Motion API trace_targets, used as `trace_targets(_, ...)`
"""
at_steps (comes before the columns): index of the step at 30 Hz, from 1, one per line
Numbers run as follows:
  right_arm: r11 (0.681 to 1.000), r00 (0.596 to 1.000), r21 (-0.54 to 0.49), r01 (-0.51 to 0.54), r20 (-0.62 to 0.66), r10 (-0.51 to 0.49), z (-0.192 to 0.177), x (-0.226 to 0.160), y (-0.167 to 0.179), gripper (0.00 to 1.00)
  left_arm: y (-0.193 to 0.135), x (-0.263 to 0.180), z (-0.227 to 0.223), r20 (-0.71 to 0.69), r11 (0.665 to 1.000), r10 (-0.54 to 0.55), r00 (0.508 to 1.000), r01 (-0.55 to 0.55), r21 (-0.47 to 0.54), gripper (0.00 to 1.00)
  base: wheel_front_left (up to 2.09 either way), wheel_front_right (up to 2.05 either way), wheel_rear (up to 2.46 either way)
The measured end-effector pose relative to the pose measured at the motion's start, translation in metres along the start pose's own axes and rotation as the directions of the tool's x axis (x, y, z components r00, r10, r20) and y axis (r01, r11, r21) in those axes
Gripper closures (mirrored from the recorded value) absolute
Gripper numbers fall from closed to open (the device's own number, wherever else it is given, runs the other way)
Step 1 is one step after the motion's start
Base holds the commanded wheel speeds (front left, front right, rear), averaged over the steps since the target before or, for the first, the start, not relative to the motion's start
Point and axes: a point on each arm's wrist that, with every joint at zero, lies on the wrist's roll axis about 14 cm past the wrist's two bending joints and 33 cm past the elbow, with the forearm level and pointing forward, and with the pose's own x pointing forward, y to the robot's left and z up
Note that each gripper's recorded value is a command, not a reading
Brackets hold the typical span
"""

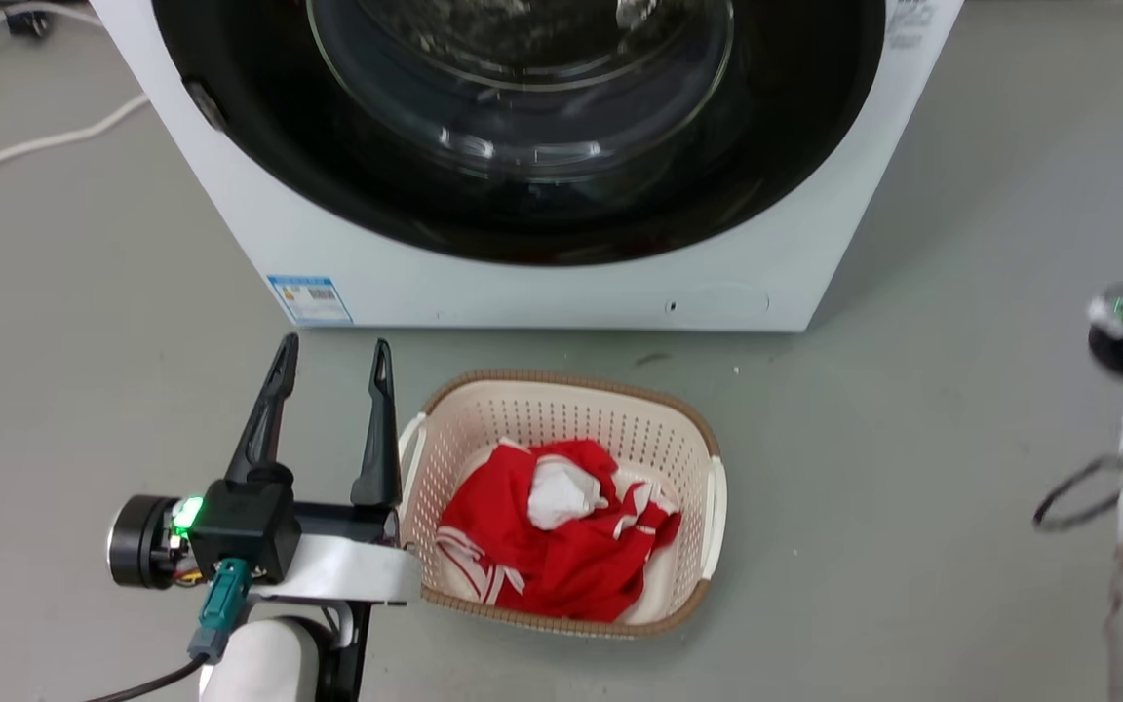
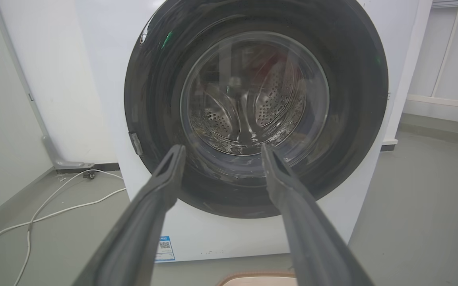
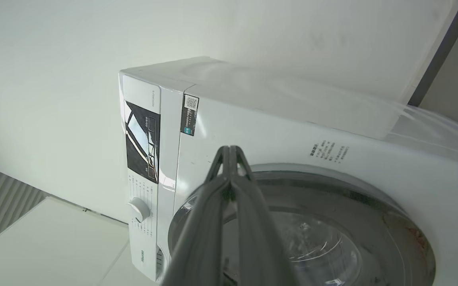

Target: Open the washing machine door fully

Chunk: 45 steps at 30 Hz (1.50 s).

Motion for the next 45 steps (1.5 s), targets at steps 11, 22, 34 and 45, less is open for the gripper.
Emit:
trace_targets(11,0.999,0.962,-0.052,0.007,-0.273,-0.021,-0.037,0.094,0.002,1.00,0.000,0.029,-0.025,-0.026,1.000,-0.003,1.000,0.003,-0.001,0.00,0.00,0.00,0.00)
trace_targets(22,0.970,0.840,-0.238,0.046,-0.516,-0.166,-0.098,0.123,-0.024,1.00,0.004,0.042,-0.044,-0.050,1.000,0.009,0.999,-0.009,0.004,0.00,0.00,0.00,0.00)
trace_targets(34,0.948,0.747,-0.316,0.044,-0.620,-0.241,-0.139,0.134,-0.048,1.00,0.003,0.052,-0.062,-0.073,1.000,0.004,0.997,-0.003,0.002,0.00,0.00,0.00,0.00)
trace_targets(45,0.961,0.720,-0.260,0.097,-0.648,-0.248,-0.149,0.139,-0.059,1.00,0.002,0.052,-0.073,-0.096,1.000,0.000,0.995,0.000,0.004,0.00,0.00,0.00,0.00)
